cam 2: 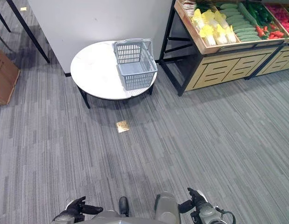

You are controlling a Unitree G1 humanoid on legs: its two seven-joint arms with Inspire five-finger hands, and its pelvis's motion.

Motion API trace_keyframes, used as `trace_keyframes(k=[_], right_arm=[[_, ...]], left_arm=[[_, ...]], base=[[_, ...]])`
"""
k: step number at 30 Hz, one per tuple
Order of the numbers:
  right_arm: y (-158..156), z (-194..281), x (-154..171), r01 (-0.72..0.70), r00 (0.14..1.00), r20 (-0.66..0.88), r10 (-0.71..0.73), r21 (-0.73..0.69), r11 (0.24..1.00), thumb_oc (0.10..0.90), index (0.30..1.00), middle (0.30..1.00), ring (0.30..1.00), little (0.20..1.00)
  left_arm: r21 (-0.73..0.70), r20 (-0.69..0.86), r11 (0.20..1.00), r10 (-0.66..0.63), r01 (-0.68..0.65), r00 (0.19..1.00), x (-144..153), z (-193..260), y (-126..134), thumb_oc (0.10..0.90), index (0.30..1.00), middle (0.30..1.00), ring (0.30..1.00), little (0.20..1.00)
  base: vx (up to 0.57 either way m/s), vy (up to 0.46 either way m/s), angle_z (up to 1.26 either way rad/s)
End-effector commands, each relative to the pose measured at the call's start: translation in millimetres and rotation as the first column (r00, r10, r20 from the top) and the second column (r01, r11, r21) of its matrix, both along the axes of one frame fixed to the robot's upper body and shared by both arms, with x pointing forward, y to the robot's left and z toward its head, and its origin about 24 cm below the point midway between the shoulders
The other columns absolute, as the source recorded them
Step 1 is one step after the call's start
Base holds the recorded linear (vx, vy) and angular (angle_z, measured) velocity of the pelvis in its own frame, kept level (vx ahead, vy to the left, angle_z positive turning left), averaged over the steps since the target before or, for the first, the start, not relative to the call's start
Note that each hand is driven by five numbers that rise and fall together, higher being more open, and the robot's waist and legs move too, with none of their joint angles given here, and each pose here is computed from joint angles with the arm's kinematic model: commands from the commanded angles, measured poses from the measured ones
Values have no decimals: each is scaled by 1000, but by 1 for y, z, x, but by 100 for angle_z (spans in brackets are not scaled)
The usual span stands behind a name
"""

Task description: Get the vegetables into the basket

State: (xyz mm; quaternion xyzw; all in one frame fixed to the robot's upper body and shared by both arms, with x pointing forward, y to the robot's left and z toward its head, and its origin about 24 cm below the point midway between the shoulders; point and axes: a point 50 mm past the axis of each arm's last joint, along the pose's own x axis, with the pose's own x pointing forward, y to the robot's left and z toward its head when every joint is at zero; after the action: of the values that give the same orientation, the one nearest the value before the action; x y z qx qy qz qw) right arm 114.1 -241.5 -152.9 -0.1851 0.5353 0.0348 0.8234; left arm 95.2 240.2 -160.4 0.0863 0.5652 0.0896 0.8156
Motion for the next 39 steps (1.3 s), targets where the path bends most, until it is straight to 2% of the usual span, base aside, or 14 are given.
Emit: trace_keyframes(k=[1,8,12,19,22,32,35,39], right_arm=[[18,2,20,-39,998,48,36,50,998,900,1000,1000,1000,1000],[16,0,12,-32,999,34,30,64,997,900,1000,1000,1000,1000],[7,4,18,-11,998,57,8,50,999,900,1000,1000,1000,1000],[-15,9,16,46,997,67,-45,-6,999,900,1000,1000,1000,1000],[-18,9,12,58,997,53,-57,-16,998,900,1000,1000,1000,1000],[-15,3,-3,27,1000,-4,-27,-27,999,900,1000,1000,1000,1000],[-5,0,-3,63,998,-3,-63,14,998,900,1000,1000,1000,1000],[7,-2,0,41,999,2,-41,53,998,900,1000,1000,1000,1000]], left_arm=[[26,-8,999,-29,29,1000,0,1,5,900,1000,1000,1000,1000],[-15,-54,999,-37,37,998,-15,-5,-8,900,1000,1000,1000,1000],[-30,-42,999,-20,19,999,-14,-6,-12,900,1000,1000,1000,1000],[-37,34,997,-68,69,997,12,-1,-20,900,1000,1000,1000,1000],[-37,45,997,-69,71,997,14,-1,-21,900,1000,1000,1000,1000],[-33,2,996,-84,84,996,-2,-5,-22,900,1000,1000,1000,1000],[-7,-8,996,-89,89,996,-3,-3,-11,900,1000,1000,1000,1000],[9,-18,996,-89,89,996,-5,-2,-4,900,1000,1000,1000,1000]], base=[[409,-71,66],[457,-194,93],[278,-265,-10],[201,-188,13],[205,-75,14],[211,167,-51],[98,343,-44],[52,243,-32]])
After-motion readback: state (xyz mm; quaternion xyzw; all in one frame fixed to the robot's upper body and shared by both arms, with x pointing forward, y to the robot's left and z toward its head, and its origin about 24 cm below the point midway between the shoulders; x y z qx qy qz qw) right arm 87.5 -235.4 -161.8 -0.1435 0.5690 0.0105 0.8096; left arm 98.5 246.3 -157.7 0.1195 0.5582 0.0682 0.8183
